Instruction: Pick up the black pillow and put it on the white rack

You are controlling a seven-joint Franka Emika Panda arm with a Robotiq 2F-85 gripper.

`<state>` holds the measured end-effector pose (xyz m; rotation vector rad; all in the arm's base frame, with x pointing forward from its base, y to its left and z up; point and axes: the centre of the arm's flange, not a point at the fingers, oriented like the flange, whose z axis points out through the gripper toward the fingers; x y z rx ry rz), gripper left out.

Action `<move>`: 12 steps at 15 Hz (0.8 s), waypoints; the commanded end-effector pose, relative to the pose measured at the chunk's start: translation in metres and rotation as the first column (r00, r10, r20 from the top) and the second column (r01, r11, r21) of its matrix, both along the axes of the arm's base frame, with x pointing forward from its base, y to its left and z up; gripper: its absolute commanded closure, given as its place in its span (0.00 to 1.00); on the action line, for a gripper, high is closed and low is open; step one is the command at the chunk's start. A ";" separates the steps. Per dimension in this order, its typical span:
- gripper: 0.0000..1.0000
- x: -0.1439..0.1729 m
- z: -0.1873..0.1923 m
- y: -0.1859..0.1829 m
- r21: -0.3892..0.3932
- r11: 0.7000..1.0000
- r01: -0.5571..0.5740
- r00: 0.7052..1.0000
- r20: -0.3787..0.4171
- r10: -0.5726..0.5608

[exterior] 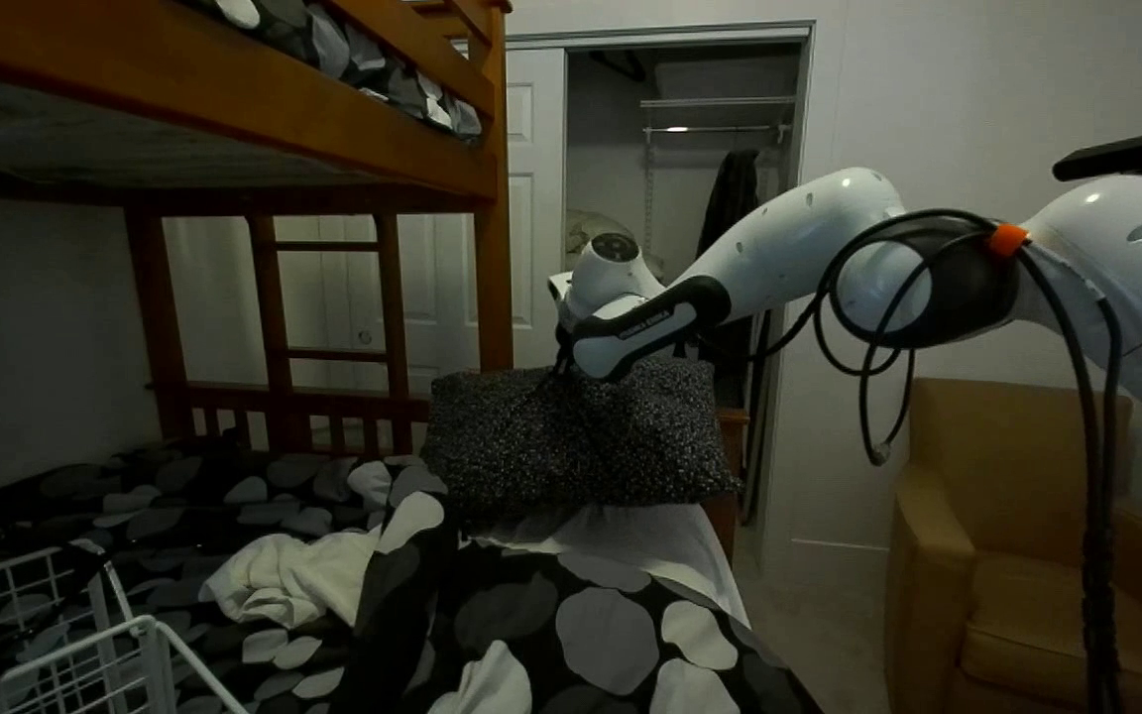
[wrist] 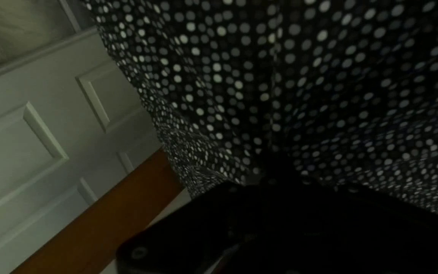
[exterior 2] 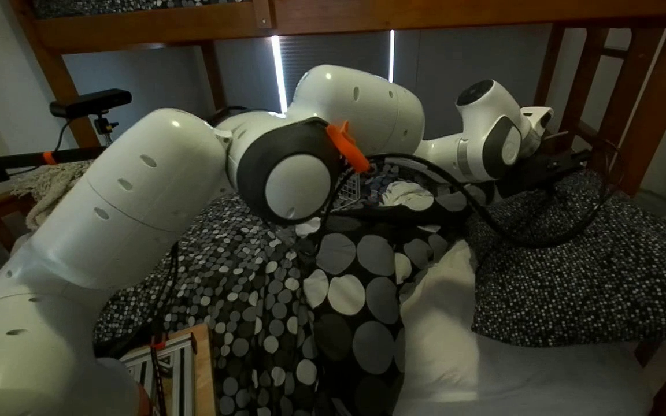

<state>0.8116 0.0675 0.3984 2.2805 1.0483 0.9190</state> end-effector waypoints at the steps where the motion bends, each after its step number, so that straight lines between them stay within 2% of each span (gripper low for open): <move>1: 0.99 -0.068 0.050 -0.010 -0.010 0.999 -0.045 0.996 0.077 0.045; 4: 0.99 -0.086 0.079 -0.020 0.004 1.000 0.025 0.982 0.188 -0.025; 7: 0.99 -0.107 0.115 -0.040 0.031 0.995 0.095 0.955 0.278 -0.100; 12: 0.99 -0.148 0.188 -0.048 -0.036 0.993 0.114 0.932 0.349 -0.094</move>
